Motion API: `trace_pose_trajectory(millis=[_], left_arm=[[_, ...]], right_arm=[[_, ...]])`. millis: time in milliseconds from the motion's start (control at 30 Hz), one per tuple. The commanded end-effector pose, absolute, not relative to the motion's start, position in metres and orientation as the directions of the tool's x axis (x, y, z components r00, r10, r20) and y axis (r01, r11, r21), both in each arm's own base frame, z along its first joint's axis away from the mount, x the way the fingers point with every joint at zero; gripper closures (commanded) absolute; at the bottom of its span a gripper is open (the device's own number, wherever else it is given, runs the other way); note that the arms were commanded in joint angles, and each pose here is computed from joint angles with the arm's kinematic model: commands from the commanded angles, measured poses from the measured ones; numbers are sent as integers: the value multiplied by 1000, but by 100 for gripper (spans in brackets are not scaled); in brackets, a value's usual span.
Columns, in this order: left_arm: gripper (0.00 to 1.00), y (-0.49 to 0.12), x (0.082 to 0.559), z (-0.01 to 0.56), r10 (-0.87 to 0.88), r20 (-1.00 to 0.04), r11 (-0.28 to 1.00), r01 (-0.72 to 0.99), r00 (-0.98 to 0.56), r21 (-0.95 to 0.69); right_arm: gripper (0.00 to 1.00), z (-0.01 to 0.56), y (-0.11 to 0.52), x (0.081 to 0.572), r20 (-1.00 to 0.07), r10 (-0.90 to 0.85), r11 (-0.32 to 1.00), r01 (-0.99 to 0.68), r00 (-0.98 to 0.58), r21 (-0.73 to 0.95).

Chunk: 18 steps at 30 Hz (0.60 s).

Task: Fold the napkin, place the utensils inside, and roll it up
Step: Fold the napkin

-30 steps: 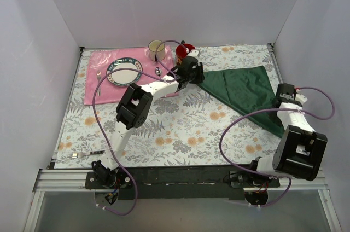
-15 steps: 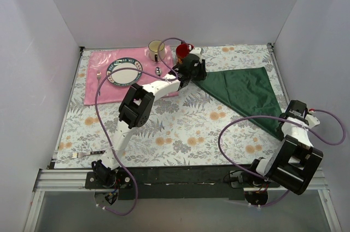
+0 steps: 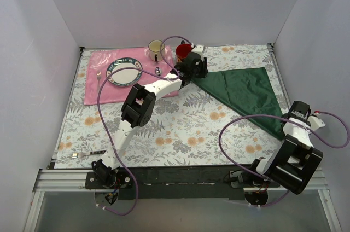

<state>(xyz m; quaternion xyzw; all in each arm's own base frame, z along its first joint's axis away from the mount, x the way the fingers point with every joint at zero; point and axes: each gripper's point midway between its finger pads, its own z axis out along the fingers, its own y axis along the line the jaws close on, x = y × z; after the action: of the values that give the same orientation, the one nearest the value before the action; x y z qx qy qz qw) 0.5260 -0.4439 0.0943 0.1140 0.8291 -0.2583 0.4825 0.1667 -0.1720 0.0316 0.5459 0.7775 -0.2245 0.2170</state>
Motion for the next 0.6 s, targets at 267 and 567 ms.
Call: trace_pose_trajectory(millis=[267, 567], left_arm=[[74, -417, 542, 83, 55, -893, 888, 431, -447, -161], [81, -386, 559, 59, 216, -899, 917, 394, -382, 52]], right_arm=[[72, 79, -146, 239, -695, 600, 544, 839, -397, -9], [71, 82, -111, 283, -654, 561, 662, 750, -507, -13]])
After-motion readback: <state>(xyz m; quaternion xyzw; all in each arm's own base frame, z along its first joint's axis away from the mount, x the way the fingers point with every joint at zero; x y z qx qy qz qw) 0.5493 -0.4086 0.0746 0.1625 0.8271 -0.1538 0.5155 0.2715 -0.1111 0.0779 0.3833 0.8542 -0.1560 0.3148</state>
